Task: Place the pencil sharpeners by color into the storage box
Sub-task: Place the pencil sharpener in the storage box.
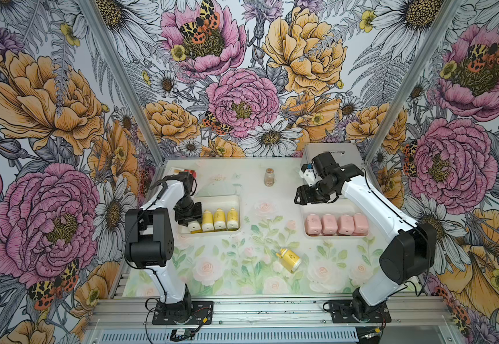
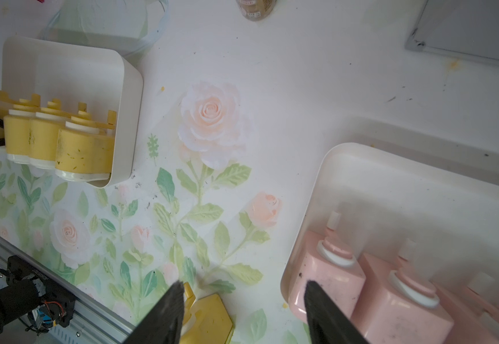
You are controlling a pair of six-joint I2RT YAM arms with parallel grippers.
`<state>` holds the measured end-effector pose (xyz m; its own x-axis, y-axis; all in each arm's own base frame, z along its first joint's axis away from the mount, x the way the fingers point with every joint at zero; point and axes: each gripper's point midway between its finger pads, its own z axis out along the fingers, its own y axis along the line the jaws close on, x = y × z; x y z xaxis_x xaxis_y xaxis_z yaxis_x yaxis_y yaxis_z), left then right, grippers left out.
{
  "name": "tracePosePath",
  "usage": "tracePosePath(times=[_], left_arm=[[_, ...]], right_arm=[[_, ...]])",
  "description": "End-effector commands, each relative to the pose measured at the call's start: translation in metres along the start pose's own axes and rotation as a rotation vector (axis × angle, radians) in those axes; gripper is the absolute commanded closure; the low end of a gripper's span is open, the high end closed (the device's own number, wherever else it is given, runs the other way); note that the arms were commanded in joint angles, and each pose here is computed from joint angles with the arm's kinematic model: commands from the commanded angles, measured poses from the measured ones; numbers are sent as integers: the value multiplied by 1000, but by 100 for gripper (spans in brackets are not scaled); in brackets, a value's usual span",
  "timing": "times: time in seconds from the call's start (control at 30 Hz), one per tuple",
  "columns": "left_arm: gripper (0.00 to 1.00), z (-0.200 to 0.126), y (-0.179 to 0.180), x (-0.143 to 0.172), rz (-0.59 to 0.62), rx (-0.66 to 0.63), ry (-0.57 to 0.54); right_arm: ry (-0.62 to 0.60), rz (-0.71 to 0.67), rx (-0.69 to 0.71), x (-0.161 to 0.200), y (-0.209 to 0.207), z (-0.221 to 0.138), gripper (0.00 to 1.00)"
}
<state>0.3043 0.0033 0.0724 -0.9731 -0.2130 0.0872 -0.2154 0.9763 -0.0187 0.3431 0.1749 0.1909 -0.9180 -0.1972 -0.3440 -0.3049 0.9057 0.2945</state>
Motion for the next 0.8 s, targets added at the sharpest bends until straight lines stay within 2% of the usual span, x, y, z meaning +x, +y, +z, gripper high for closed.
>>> tracePosePath(times=[0.0,0.17,0.37,0.77], left_arm=[[58,-7,4,-4,10,-5,-43],[58,-2,5,-2,7,-8,-26],[50,1,5,-4,5,-14,-19],[43,-8,5,-8,-12,-12,-50]], right_arm=[[-27,-21,-17,-9,7,-3,34],[-19,-20,-11,-6,6,-1,34],[-17,-20,-7,-5,5,-1,34],[-15,-21,-4,-4,5,0,34]])
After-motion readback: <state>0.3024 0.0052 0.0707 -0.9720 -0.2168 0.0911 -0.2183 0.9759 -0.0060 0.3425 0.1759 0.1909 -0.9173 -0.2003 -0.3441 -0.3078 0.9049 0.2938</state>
